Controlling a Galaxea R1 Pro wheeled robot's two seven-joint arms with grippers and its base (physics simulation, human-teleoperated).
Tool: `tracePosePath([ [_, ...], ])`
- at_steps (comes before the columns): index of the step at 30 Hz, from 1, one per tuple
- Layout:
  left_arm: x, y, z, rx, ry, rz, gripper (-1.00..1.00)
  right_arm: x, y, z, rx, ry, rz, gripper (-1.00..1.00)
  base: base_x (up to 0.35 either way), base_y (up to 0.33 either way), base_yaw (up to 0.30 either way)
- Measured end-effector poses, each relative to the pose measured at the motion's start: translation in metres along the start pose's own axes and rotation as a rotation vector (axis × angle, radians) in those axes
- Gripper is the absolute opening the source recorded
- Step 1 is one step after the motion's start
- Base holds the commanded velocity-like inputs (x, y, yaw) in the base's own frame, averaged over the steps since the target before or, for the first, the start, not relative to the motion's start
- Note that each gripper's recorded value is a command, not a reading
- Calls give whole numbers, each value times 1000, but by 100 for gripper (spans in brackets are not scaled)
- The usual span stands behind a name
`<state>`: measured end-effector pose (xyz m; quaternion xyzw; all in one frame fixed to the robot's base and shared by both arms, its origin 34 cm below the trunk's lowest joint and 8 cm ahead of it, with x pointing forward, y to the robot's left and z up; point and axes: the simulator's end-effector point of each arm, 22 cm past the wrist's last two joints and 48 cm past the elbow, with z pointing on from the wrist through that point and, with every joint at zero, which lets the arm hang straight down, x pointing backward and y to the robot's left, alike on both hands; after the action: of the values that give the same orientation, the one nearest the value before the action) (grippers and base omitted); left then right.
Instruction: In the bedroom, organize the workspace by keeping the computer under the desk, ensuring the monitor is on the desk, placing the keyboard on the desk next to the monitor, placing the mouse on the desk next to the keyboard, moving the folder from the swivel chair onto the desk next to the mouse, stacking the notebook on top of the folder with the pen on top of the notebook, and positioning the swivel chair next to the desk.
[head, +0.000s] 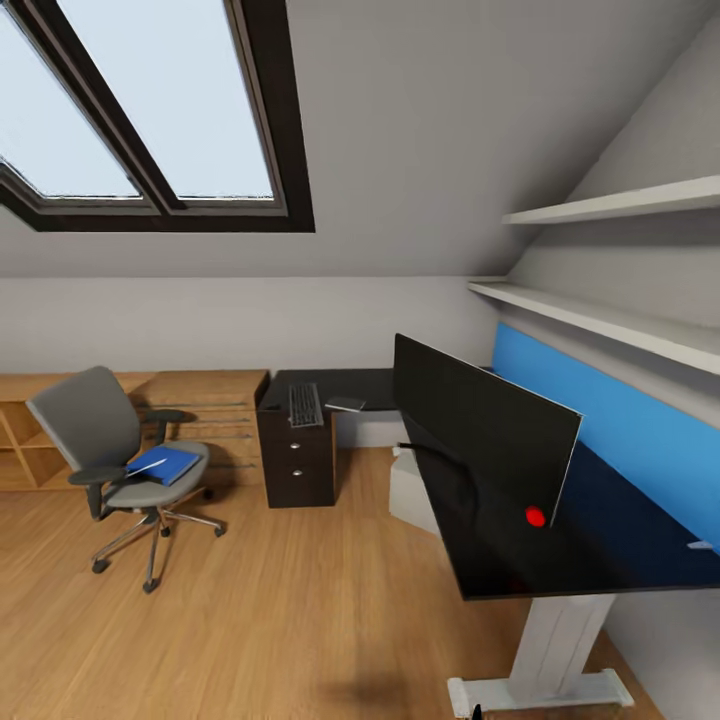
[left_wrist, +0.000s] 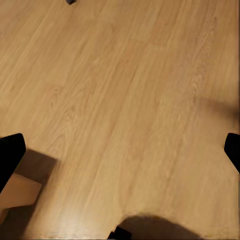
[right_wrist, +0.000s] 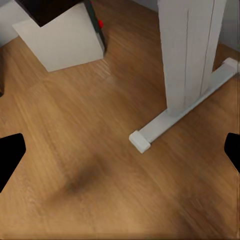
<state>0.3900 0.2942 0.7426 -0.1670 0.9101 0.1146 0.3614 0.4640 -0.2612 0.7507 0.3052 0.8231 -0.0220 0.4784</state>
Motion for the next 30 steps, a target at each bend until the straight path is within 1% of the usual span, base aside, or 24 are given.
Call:
tracePosePath([
  [3, 0, 0, 0, 1, 0, 0, 100, 0, 0, 0, 0, 0, 0, 100, -250, -223, 0],
  [6, 0, 0, 0, 0, 1, -4, 100, 0, 0, 0, 0, 1, 0, 100, -101, -91, 0],
  [12, 0, 2, 0, -2, 2, -10, 100, 1, 0, -1, -1, 1, 1, 100, -20, -18, 0],
  [18, 0, 1, 0, 1, 1, -8, 100, 1, 1, -1, -1, 2, 1, 100, -4, -4, -10],
  [23, 1, 2, 0, -1, 3, -2, 100, -1, 2, -1, -3, -2, 2, 100, -61, -106, -120],
  [30, 10, 9, 1, -14, 16, 13, 100, -4, 3, -1, -7, -8, 5, 100, -90, -245, -184],
])
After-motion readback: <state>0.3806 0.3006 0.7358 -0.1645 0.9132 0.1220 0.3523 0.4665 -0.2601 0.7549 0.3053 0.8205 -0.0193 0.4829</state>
